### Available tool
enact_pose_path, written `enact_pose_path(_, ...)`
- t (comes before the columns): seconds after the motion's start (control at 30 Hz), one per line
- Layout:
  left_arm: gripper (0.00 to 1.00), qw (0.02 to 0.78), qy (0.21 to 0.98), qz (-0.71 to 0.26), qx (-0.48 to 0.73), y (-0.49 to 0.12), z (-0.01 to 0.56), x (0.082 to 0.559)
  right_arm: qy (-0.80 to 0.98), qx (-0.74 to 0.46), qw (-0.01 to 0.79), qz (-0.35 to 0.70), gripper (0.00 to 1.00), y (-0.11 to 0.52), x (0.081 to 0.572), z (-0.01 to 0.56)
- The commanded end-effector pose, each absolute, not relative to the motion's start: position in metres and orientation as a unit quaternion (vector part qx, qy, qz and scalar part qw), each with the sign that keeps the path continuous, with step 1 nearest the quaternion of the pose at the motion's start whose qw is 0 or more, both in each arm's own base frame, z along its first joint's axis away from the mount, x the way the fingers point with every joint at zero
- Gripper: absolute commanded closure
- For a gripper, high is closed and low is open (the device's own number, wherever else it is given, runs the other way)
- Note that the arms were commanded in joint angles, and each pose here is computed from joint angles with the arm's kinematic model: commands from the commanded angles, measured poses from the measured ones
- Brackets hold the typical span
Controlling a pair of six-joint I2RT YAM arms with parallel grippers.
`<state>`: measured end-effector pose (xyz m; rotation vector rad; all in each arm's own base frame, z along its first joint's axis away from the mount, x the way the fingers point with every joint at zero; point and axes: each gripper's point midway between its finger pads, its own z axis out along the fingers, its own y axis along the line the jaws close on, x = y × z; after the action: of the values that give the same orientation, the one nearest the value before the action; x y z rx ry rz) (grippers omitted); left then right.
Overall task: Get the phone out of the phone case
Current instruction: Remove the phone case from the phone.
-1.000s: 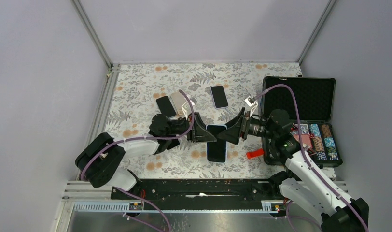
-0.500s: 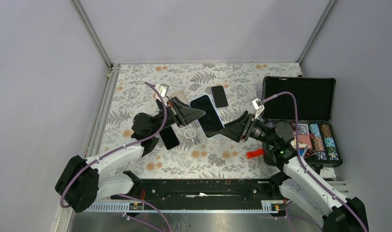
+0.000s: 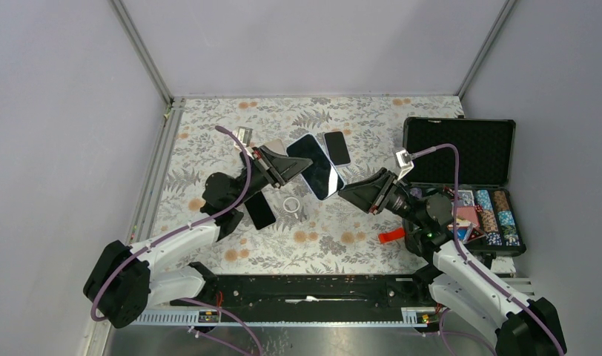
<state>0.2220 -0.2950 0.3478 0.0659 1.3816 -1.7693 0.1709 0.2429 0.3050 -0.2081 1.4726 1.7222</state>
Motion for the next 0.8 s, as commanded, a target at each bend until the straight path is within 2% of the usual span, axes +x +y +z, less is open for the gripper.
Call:
enact_pose_path(0.0, 1.0, 0.469, 0.483, -0.739, -0.022, -0.271, 0.391, 0.223, 0.55, -0.064, 0.456, 0.697, 0.61, 0.237, 0.176, 0.33)
enact_pose_path(0.1, 1.0, 0.461, 0.481, -0.745, -0.024, -0.27, 0.39, 0.22, 0.544, -0.058, 0.455, 0.702, 0.72, 0.237, 0.178, 0.334)
enact_pose_path(0.2, 1.0, 0.458, 0.486, -0.744, -0.03, -0.269, 0.383, 0.22, 0.543, -0.055, 0.452, 0.705, 0.75, 0.238, 0.179, 0.336)
enact_pose_path(0.27, 1.0, 0.457, 0.485, -0.745, -0.032, -0.267, 0.382, 0.219, 0.546, -0.055, 0.452, 0.703, 0.7, 0.238, 0.18, 0.335)
enact_pose_path(0.33, 1.0, 0.456, 0.483, -0.747, -0.029, -0.267, 0.383, 0.217, 0.549, -0.053, 0.451, 0.702, 0.56, 0.239, 0.181, 0.335)
enact_pose_path(0.37, 1.0, 0.455, 0.481, -0.748, -0.027, -0.267, 0.384, 0.216, 0.547, -0.05, 0.452, 0.703, 0.53, 0.238, 0.182, 0.336)
enact_pose_path(0.43, 1.0, 0.459, 0.474, -0.752, -0.017, -0.266, 0.388, 0.212, 0.541, -0.045, 0.455, 0.706, 0.53, 0.237, 0.182, 0.34)
enact_pose_path(0.47, 1.0, 0.461, 0.469, -0.753, -0.014, -0.265, 0.39, 0.209, 0.541, -0.041, 0.455, 0.707, 0.54, 0.236, 0.183, 0.341)
enact_pose_path(0.57, 1.0, 0.47, 0.459, -0.754, -0.002, -0.262, 0.398, 0.203, 0.542, -0.037, 0.448, 0.71, 0.66, 0.238, 0.185, 0.344)
enact_pose_path(0.77, 1.0, 0.474, 0.451, -0.757, 0.011, -0.259, 0.406, 0.195, 0.546, -0.034, 0.43, 0.718, 0.84, 0.242, 0.187, 0.342)
